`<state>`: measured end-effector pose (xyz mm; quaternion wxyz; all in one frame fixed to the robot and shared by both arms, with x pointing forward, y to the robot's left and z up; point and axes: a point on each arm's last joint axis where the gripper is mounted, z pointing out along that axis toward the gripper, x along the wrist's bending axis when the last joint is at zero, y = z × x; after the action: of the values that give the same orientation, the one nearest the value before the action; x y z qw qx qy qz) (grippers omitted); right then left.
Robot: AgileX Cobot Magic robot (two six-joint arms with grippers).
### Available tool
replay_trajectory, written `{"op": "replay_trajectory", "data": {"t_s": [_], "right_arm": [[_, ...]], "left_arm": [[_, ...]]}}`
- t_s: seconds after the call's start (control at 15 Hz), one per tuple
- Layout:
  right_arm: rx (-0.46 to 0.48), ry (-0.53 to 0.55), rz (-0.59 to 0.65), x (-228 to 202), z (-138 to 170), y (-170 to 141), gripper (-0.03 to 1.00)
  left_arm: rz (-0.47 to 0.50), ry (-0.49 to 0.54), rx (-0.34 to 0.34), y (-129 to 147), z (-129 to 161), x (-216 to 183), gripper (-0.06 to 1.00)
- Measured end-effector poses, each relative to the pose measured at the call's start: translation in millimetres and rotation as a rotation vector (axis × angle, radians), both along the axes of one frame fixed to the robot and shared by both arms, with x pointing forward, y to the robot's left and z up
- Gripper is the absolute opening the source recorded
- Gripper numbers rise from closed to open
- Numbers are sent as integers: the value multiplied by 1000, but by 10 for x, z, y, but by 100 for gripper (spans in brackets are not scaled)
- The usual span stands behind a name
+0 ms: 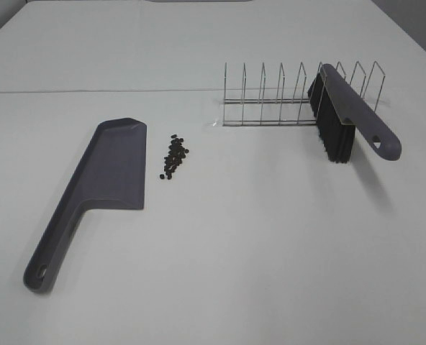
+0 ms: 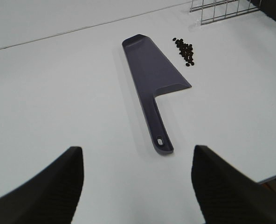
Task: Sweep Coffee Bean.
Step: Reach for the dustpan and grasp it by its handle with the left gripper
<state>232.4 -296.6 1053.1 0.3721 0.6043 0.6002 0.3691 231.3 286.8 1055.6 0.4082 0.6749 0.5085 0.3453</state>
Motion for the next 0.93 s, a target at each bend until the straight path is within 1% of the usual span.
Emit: {"op": "replay_trajectory", "data": {"t_s": [0.93], "right_arm": [[0, 0, 0, 0, 0, 0, 82]], "left_arm": [[0, 0, 0, 0, 0, 0, 64]]}}
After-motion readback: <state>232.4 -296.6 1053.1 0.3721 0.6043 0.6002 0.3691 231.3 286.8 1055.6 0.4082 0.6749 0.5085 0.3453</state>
